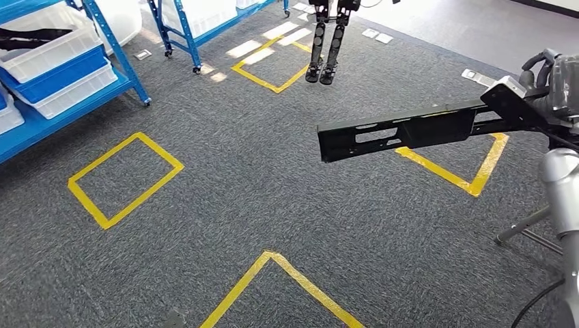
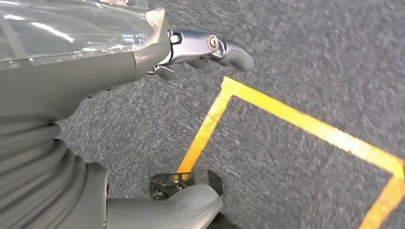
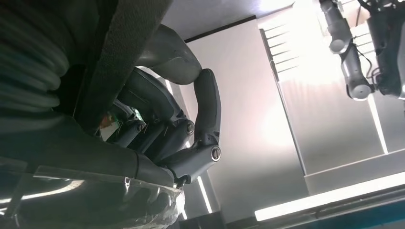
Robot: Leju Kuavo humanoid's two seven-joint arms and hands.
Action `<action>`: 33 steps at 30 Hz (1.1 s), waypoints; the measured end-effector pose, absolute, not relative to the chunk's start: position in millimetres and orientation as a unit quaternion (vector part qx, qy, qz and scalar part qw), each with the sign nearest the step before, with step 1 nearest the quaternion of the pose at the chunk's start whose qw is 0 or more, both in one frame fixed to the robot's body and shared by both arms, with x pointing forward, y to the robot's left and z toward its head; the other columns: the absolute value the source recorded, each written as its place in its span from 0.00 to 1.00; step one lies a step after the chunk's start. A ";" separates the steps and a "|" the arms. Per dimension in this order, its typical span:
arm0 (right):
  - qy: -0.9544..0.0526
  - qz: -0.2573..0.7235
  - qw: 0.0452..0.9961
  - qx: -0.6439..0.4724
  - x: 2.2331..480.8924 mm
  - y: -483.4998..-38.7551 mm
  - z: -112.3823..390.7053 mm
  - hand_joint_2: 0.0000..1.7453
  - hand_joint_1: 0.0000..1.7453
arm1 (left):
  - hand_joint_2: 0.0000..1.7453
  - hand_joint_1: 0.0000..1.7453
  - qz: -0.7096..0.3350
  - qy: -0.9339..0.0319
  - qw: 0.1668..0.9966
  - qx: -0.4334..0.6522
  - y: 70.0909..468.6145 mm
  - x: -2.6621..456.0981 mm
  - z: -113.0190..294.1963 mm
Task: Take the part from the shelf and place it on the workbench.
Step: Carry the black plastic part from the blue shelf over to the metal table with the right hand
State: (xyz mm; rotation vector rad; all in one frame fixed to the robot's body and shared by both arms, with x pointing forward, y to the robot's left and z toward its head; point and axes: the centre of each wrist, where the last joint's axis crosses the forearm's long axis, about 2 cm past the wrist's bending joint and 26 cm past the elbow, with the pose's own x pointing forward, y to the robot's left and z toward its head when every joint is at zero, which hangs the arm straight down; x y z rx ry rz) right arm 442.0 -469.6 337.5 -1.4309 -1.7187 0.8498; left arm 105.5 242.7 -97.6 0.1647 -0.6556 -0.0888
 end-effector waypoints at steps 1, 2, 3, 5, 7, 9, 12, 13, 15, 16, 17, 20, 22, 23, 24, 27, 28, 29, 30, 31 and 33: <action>-0.668 0.332 0.368 -0.555 441.3 -470.5 336.6 1.00 1.00 | 1.00 0.00 -0.044 -0.321 0.943 0.081 242.9 105.3 -97.7; -0.667 0.333 0.370 -0.554 440.6 -472.0 336.4 1.00 1.00 | 1.00 0.00 -0.044 -0.321 0.942 0.082 243.1 105.2 -97.7; -0.666 0.333 0.371 -0.555 439.9 -473.6 337.1 1.00 1.00 | 1.00 0.00 -0.043 -0.321 0.942 0.082 243.3 105.2 -97.7; -0.667 0.332 0.369 -0.556 439.2 -475.3 339.5 1.00 1.00 | 1.00 0.00 -0.043 -0.321 0.942 0.084 244.7 105.0 -97.9; -0.668 0.333 0.369 -0.554 439.4 -475.4 342.0 1.00 1.00 | 1.00 0.00 -0.042 -0.321 0.942 0.087 246.2 104.3 -98.2; -0.668 0.333 0.369 -0.554 439.4 -476.8 344.9 1.00 1.00 | 1.00 0.00 -0.041 -0.321 0.942 0.089 245.8 104.0 -98.2; -0.671 0.330 0.362 -0.556 440.3 -479.7 353.7 1.00 1.00 | 1.00 0.00 -0.040 -0.322 0.941 0.090 244.8 103.4 -98.2; -0.674 0.329 0.360 -0.556 441.5 -479.2 356.6 1.00 1.00 | 1.00 0.00 -0.040 -0.322 0.941 0.091 245.2 102.7 -98.4; -0.676 0.327 0.358 -0.555 443.5 -477.9 358.9 1.00 1.00 | 1.00 0.00 -0.041 -0.322 0.942 0.091 245.3 101.3 -98.7; -0.676 0.327 0.360 -0.554 443.9 -477.8 357.7 1.00 1.00 | 1.00 0.00 -0.041 -0.322 0.942 0.090 245.2 101.0 -98.8; -0.675 0.328 0.362 -0.553 444.0 -478.2 356.6 1.00 1.00 | 1.00 0.00 -0.042 -0.322 0.942 0.090 245.1 101.0 -98.8; -0.676 0.328 0.361 -0.552 444.7 -478.7 357.6 1.00 1.00 | 1.00 0.00 -0.043 -0.322 0.941 0.090 245.5 101.4 -98.7; -0.678 0.328 0.360 -0.551 445.6 -477.6 359.6 1.00 1.00 | 1.00 0.00 -0.043 -0.323 0.941 0.091 245.8 101.9 -98.7; -0.678 0.328 0.359 -0.552 446.0 -477.4 360.3 1.00 1.00 | 1.00 0.00 -0.043 -0.323 0.941 0.091 245.8 102.2 -98.6; -0.677 0.328 0.359 -0.552 446.2 -477.4 360.7 1.00 1.00 | 1.00 0.00 -0.043 -0.323 0.941 0.090 245.4 102.3 -98.5; -0.677 0.328 0.357 -0.554 446.8 -477.4 363.6 1.00 1.00 | 1.00 0.00 -0.043 -0.323 0.941 0.091 245.6 102.6 -98.5; -0.677 0.328 0.356 -0.554 447.4 -476.3 364.6 1.00 1.00 | 1.00 0.00 -0.043 -0.322 0.941 0.091 245.7 102.0 -98.6; -0.678 0.328 0.355 -0.553 448.2 -474.8 365.3 1.00 1.00 | 1.00 0.00 -0.043 -0.321 0.942 0.091 245.8 101.2 -98.8; -0.679 0.329 0.355 -0.552 448.9 -473.2 365.1 1.00 1.00 | 1.00 0.00 -0.043 -0.320 0.942 0.091 245.7 100.3 -99.0; -0.679 0.330 0.355 -0.551 449.4 -471.9 364.5 1.00 1.00 | 1.00 0.00 -0.043 -0.319 0.942 0.091 245.6 99.7 -99.1; -0.679 0.331 0.356 -0.550 449.9 -471.1 364.2 1.00 1.00 | 1.00 0.00 -0.043 -0.318 0.943 0.091 245.6 99.5 -99.2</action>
